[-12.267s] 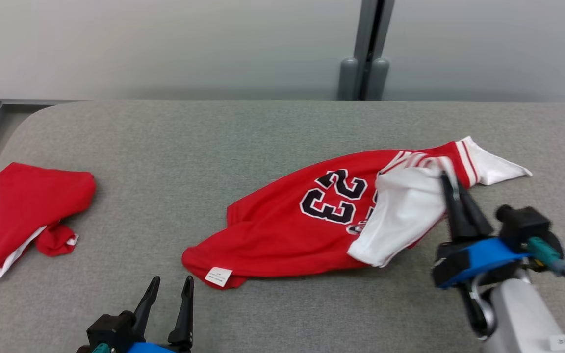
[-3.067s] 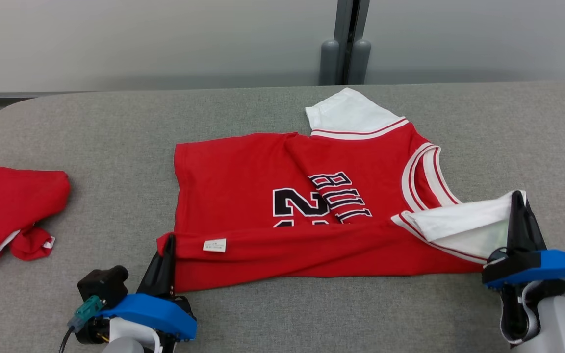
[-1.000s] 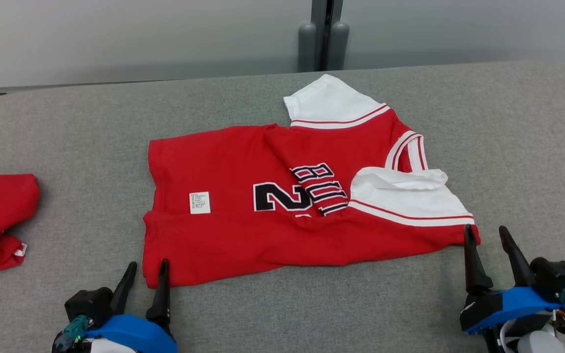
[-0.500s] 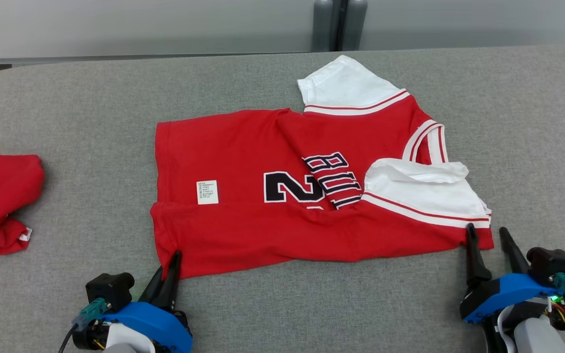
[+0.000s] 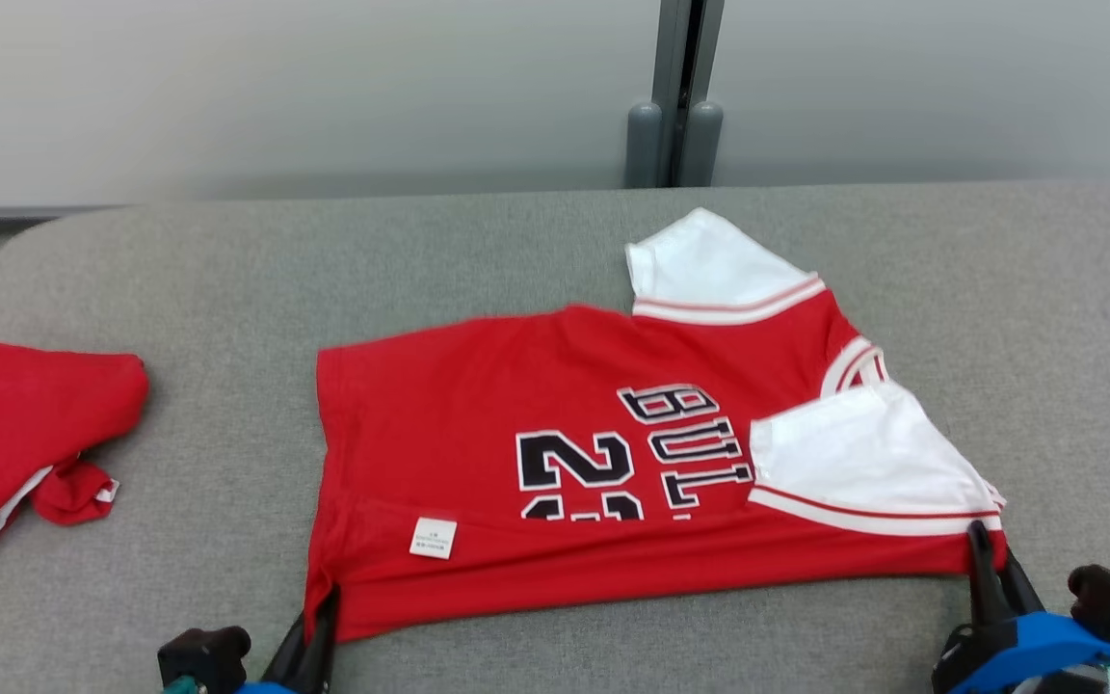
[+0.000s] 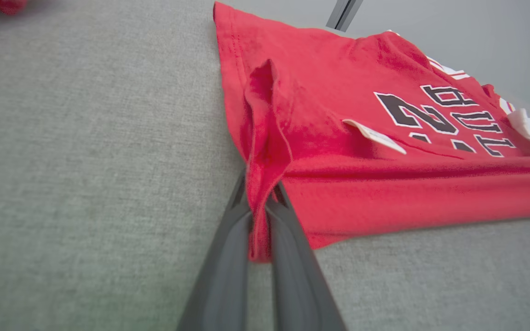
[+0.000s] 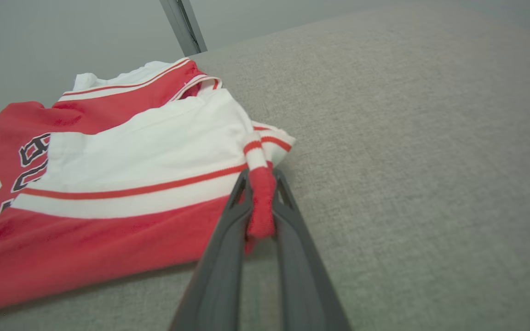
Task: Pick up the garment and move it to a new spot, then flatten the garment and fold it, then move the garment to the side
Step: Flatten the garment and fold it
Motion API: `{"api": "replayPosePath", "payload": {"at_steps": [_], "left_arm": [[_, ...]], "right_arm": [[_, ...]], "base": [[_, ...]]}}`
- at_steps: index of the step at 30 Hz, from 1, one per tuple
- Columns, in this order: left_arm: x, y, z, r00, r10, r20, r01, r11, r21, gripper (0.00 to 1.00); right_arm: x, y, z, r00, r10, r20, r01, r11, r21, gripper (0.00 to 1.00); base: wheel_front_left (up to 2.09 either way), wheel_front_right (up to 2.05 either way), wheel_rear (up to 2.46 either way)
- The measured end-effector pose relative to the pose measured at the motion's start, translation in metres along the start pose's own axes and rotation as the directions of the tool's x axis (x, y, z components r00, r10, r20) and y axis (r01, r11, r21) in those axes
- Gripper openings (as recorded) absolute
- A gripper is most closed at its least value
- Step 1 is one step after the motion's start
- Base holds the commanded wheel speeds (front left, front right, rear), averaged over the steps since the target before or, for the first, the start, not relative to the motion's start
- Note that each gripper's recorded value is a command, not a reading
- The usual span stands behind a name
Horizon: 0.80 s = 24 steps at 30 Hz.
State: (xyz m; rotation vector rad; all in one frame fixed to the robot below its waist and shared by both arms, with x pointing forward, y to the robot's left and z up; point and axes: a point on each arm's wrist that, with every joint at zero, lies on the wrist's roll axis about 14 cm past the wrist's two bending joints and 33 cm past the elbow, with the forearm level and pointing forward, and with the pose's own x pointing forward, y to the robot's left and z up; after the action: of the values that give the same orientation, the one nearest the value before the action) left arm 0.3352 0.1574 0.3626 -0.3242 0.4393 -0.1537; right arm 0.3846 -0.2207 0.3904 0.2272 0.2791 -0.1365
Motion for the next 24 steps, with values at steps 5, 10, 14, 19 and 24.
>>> {"api": "replayPosePath", "payload": {"at_steps": [5, 10, 14, 19, 24], "left_arm": [[-0.028, -0.004, -0.020, 1.000, 0.017, -0.010, -0.017, 1.000, -0.003, 0.00], [-0.039, -0.007, -0.031, 0.999, 0.037, -0.017, -0.037, 0.999, -0.032, 1.00], [-0.031, -0.002, -0.008, 0.997, 0.057, 0.055, -0.055, 0.998, -0.040, 1.00], [-0.006, 0.000, 0.036, 0.985, 0.062, 0.163, -0.054, 0.997, -0.051, 1.00], [0.032, -0.007, 0.069, 0.981, 0.001, 0.196, -0.001, 1.000, -0.003, 1.00]], "right_arm": [[-0.033, -0.018, -0.003, 0.999, -0.042, 0.015, 0.041, 0.999, 0.030, 0.00], [-0.053, -0.029, -0.013, 0.998, -0.064, 0.001, 0.064, 0.997, 0.040, 1.00], [-0.049, -0.030, -0.009, 0.998, -0.062, 0.011, 0.062, 0.998, 0.009, 1.00], [-0.024, -0.015, 0.012, 0.998, -0.025, 0.061, 0.025, 1.000, 0.002, 1.00], [0.006, 0.008, 0.028, 0.995, 0.037, 0.091, -0.034, 0.999, -0.034, 1.00]], "base": [[0.00, 0.00, 0.00], [0.00, 0.00, 0.00], [0.00, 0.00, 0.00], [0.00, 0.00, 0.00], [0.00, 0.00, 0.00]]}}
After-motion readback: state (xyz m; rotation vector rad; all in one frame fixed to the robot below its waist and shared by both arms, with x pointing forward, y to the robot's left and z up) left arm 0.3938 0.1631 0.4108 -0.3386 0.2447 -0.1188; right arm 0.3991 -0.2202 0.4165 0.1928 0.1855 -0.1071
